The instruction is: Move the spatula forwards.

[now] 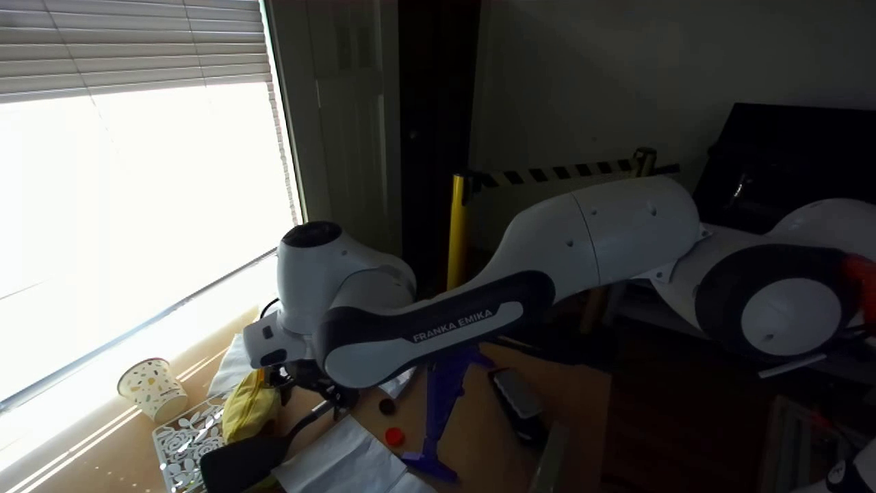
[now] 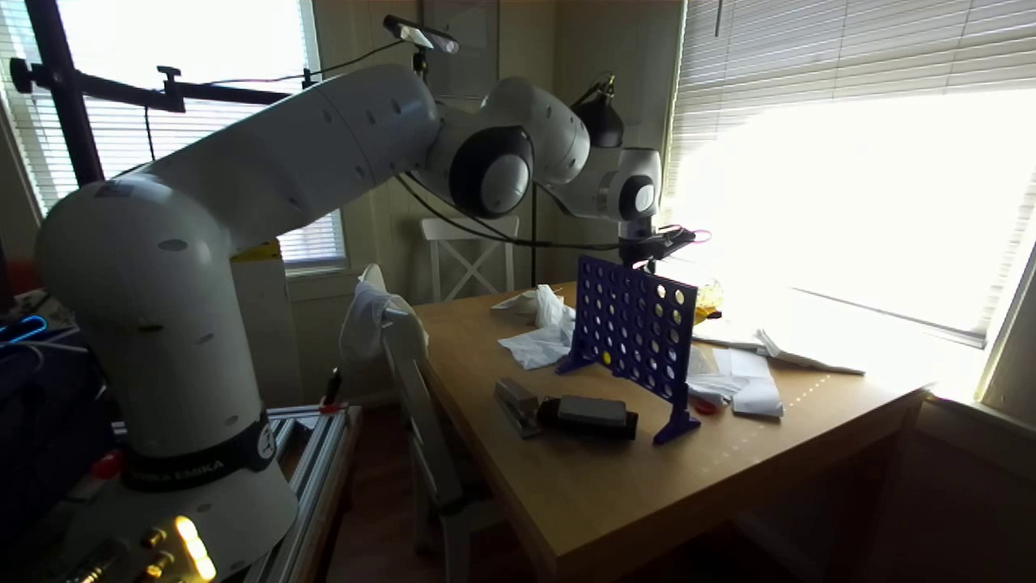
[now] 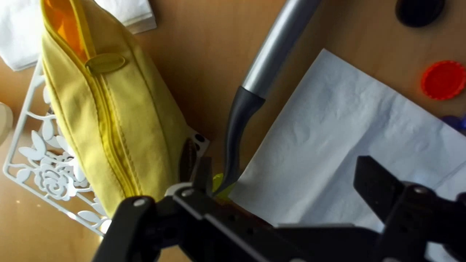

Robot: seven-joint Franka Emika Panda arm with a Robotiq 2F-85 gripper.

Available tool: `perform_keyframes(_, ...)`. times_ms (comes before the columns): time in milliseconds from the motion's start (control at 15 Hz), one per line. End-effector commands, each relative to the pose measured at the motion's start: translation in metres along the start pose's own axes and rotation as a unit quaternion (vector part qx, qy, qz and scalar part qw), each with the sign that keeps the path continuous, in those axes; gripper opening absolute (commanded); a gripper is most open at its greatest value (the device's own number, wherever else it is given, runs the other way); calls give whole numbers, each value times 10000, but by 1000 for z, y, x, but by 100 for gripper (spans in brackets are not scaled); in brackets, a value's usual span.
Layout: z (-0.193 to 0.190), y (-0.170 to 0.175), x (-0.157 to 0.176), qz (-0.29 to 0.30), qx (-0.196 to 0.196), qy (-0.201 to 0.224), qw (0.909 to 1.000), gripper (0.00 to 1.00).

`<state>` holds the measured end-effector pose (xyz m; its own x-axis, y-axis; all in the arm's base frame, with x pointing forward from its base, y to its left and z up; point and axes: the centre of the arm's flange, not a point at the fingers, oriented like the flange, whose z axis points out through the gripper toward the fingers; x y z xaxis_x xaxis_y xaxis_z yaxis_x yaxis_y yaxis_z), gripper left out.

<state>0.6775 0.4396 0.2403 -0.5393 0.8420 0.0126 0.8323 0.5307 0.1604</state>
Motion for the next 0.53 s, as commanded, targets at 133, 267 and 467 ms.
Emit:
perform_keyframes(133,32,42,-9,42,0,101,9999,100)
perform_keyframes(267,23,2,-8,-19,56,84,9999,100)
perform_keyframes(467,28,1,-12,-24,173,151,9997,100)
